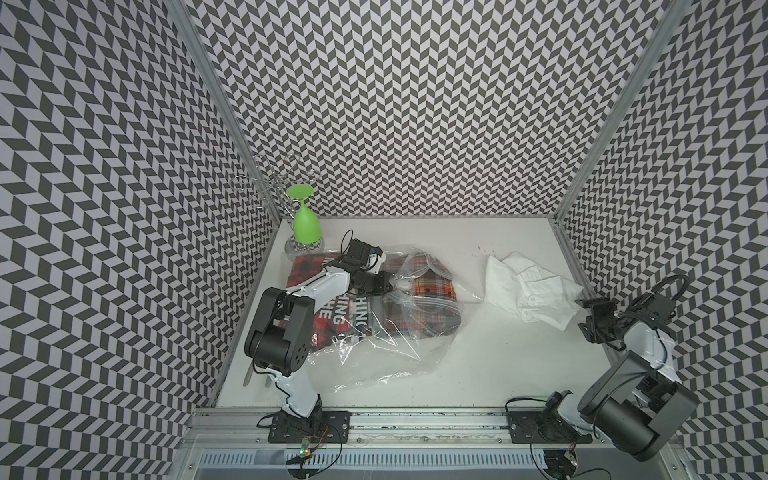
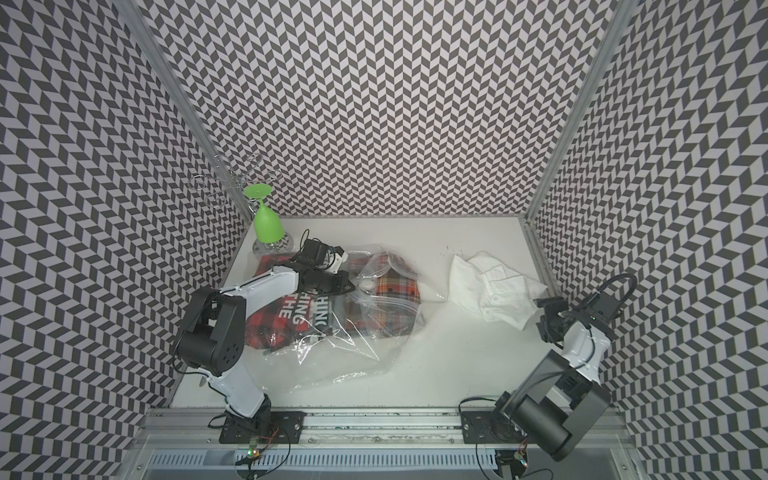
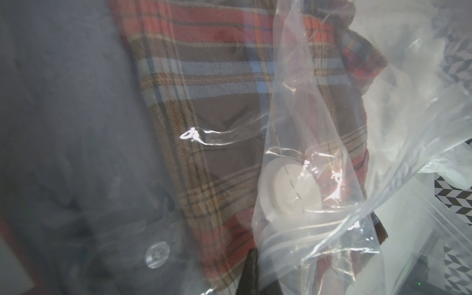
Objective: Take the shirt out of the vacuum bag
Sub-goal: Place the shirt at the center of the board.
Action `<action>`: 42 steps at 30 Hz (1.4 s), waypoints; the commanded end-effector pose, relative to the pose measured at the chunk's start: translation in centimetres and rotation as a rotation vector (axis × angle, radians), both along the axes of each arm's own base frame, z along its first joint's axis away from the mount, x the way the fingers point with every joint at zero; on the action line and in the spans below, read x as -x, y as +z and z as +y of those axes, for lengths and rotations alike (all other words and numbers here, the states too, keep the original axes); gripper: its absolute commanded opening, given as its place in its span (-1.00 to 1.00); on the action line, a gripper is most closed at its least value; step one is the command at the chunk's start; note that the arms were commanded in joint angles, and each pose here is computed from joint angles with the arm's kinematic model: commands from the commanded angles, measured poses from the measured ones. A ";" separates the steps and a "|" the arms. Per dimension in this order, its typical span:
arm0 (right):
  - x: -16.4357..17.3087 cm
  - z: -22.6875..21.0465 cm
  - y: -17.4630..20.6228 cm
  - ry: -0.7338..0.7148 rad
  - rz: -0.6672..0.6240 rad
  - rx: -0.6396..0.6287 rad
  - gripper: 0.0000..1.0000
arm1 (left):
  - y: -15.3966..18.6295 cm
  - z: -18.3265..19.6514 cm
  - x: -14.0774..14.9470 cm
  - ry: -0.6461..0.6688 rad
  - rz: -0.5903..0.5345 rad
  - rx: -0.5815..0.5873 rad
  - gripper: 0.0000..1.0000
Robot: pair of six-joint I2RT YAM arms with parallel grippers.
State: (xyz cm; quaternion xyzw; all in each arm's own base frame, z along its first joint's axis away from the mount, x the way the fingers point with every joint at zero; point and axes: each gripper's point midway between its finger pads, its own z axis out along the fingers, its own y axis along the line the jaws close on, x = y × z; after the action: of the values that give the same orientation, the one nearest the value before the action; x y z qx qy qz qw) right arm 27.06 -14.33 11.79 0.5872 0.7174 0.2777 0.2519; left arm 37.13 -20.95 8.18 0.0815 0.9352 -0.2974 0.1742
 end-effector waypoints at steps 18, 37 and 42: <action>-10.2 11.6 2.3 0.423 -0.101 0.110 0.31 | 0.8 -2.7 0.6 -0.051 0.030 0.067 -1.00; -4.5 3.3 -7.9 0.340 0.289 0.290 0.28 | 0.1 -2.4 1.0 -0.062 0.039 0.042 -1.00; -5.3 2.2 -5.4 0.313 0.268 0.343 0.28 | 0.2 -2.3 1.0 -0.062 0.038 0.041 -1.00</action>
State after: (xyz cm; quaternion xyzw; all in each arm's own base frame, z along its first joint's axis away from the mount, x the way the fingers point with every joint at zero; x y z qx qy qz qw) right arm 31.56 -10.52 4.47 0.4572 0.8617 0.1370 0.1719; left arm 36.86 -22.74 8.66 0.0915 0.9278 -0.3199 0.1687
